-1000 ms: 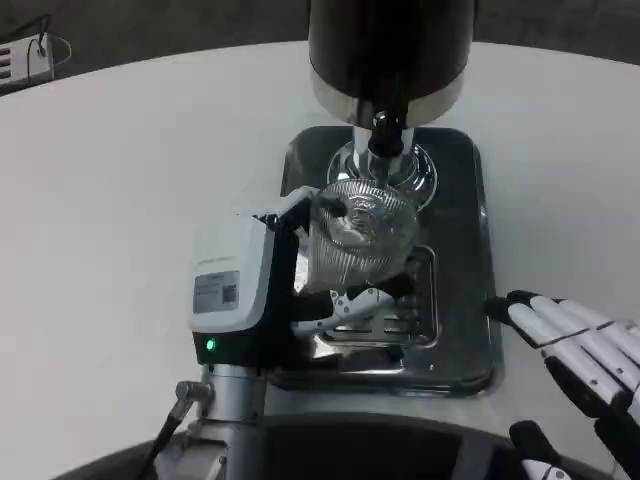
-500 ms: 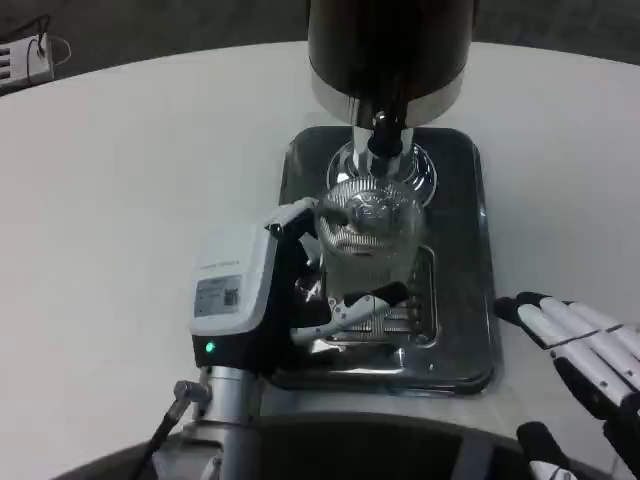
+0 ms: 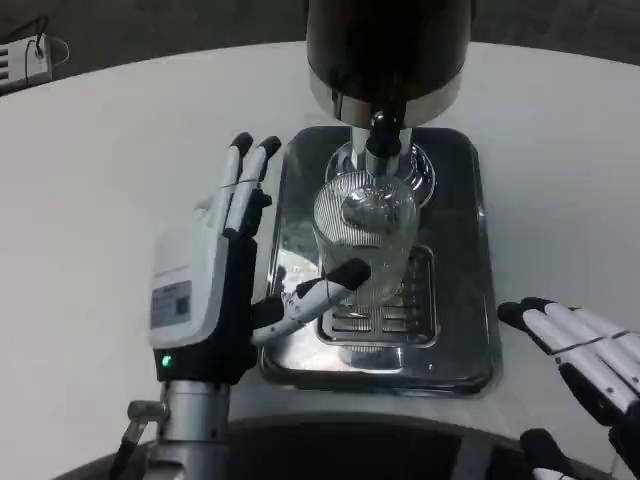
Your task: Grasp the cup under the faucet to collect the drink, then remove the cup.
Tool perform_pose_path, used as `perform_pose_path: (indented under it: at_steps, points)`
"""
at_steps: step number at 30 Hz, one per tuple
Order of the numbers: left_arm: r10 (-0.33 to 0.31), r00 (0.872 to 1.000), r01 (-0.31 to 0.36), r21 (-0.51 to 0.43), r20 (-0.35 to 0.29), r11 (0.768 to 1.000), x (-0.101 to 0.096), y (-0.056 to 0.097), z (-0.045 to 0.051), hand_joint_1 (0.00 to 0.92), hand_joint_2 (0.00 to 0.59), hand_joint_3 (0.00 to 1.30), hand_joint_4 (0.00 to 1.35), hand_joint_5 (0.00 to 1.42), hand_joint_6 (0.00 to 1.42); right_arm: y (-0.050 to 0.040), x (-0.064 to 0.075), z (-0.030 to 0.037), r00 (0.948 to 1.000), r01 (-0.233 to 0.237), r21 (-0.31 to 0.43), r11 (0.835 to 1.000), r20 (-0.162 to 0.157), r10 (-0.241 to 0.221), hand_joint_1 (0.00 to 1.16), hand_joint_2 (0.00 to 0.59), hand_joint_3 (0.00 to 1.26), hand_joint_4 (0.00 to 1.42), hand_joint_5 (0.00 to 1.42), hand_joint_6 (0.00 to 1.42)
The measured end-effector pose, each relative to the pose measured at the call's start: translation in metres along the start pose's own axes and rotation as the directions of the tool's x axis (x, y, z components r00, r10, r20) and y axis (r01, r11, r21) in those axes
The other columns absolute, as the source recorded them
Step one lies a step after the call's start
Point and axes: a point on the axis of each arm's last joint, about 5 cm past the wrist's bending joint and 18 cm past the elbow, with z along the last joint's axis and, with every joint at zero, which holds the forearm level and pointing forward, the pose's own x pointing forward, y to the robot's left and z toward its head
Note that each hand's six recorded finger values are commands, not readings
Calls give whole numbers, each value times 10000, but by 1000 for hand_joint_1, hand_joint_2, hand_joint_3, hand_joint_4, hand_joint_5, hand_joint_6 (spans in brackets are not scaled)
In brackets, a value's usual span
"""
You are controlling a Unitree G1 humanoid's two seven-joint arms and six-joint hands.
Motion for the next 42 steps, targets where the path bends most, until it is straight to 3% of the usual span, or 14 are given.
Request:
perform_pose_path:
  at_steps: [8, 13, 20, 26, 34, 39, 42]
  points:
    - [1197, 9928, -1199, -848, -67, 9892, -95, 282, 138, 0, 102, 102, 2, 316, 238, -6, -3, 10, 10000, 44, 17, 10000, 29, -44, 143, 517, 107, 106, 159, 307]
    - [1713, 9851, -1710, -1766, -136, 9693, -132, 462, 307, 0, 121, 12, 0, 183, 108, -3, -4, 12, 10000, 53, 46, 10000, 19, -54, 143, 517, 107, 106, 159, 307]
    - [1434, 9896, -1399, -2999, -103, 9437, -120, 650, 583, 0, 130, 0, 0, 4, 0, 13, -2, 26, 10000, 28, 181, 9998, 52, -29, 143, 517, 107, 106, 159, 307]
    - [902, 9957, -901, -3980, -185, 9129, -113, 708, 799, 0, 129, 0, 0, 0, 0, 32, 1, 43, 10000, 30, 372, 9993, 63, -32, 142, 514, 107, 106, 159, 307]
    - [556, 9974, -715, -5029, -466, 8614, -8, 672, 972, 0, 140, 0, 0, 0, 0, 34, 1, 46, 10000, 24, 496, 9988, 40, -26, 142, 513, 107, 106, 159, 307]
    - [461, 9977, -653, -5285, -495, 8464, 88, 649, 1060, 0, 145, 0, 0, 0, 0, 33, 2, 46, 10000, 21, 519, 9986, 39, -23, 142, 513, 107, 106, 159, 307]
    - [494, 9982, -596, -5226, -334, 8505, 138, 640, 1102, 0, 147, 0, 0, 0, 0, 35, -1, 43, 10000, 7, 543, 9985, 18, -8, 142, 513, 107, 106, 159, 307]
